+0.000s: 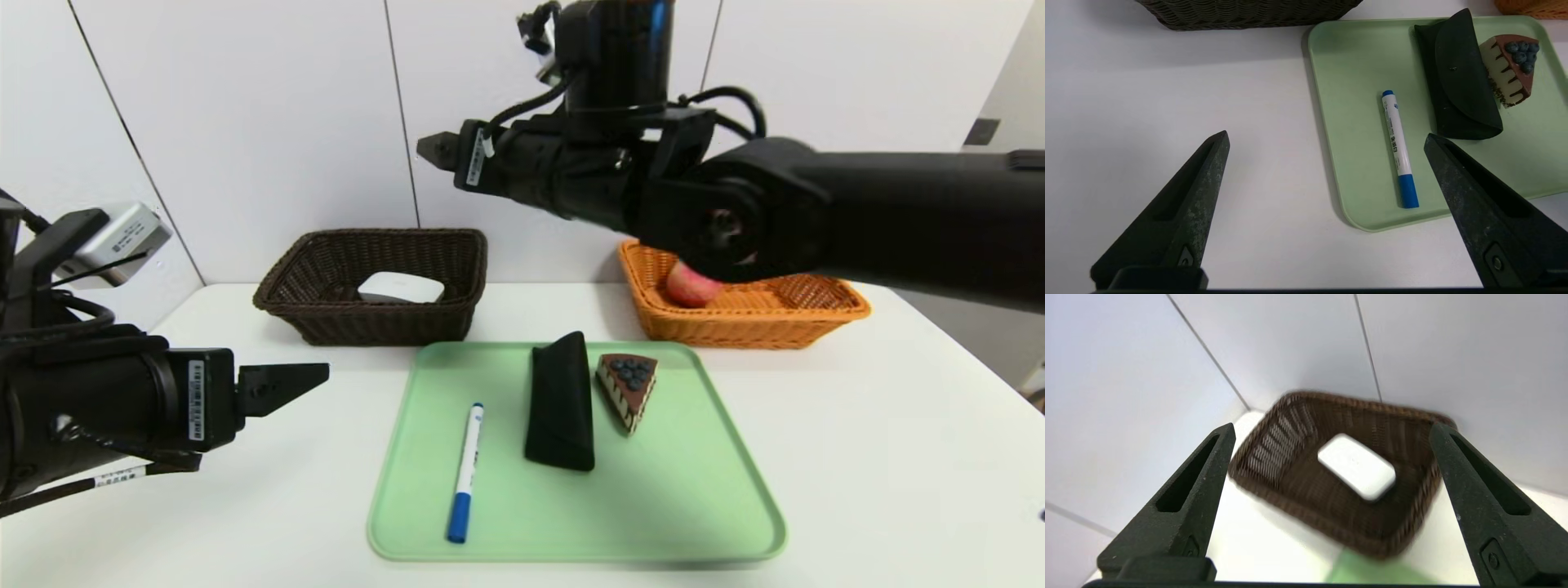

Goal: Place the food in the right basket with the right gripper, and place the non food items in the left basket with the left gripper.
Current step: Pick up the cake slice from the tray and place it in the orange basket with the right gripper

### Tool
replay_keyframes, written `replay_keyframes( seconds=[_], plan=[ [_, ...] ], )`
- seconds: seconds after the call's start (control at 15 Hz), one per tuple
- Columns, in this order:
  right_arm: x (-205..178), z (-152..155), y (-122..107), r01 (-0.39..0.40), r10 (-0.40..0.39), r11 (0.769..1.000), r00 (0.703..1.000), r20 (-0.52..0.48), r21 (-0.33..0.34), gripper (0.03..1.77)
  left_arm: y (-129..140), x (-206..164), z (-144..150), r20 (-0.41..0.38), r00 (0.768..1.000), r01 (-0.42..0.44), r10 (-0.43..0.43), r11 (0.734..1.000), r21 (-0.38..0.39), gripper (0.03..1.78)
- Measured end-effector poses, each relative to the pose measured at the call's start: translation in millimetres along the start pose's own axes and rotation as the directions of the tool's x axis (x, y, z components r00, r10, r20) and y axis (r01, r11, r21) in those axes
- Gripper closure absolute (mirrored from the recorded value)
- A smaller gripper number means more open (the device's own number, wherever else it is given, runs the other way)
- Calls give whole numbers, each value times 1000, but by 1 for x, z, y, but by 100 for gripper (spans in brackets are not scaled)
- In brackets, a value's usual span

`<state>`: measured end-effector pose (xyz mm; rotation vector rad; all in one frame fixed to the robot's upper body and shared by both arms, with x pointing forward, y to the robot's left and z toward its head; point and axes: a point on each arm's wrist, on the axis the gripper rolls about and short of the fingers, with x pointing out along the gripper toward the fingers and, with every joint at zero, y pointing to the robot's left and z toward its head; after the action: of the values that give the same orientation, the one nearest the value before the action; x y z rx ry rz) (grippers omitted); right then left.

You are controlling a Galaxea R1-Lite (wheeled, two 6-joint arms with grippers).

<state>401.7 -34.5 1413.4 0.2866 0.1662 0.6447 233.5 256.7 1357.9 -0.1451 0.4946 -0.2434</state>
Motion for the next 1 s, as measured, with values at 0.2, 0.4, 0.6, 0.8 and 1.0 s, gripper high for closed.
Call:
replay_keyframes(
  seconds=[0.2,0.4,0.6,0.8,1.0],
  plan=[
    [-43,14,9,101,-105,994,985,-137,-41,14,2,-11,1,32,999,16,-15,1000,-9,12],
    [-76,8,6,245,-267,963,912,-313,-108,12,2,-17,2,48,997,53,-52,998,-14,12],
    [-102,-6,-8,378,-382,918,763,-522,-119,11,1,-19,2,42,994,103,-102,994,-22,12],
    [-106,-19,-38,541,-445,838,603,-662,-71,11,2,-24,2,55,992,117,-115,993,-24,12],
    [-93,-30,-68,646,-433,763,512,-742,0,11,3,-28,2,65,991,121,-119,992,-24,12]
  ],
)
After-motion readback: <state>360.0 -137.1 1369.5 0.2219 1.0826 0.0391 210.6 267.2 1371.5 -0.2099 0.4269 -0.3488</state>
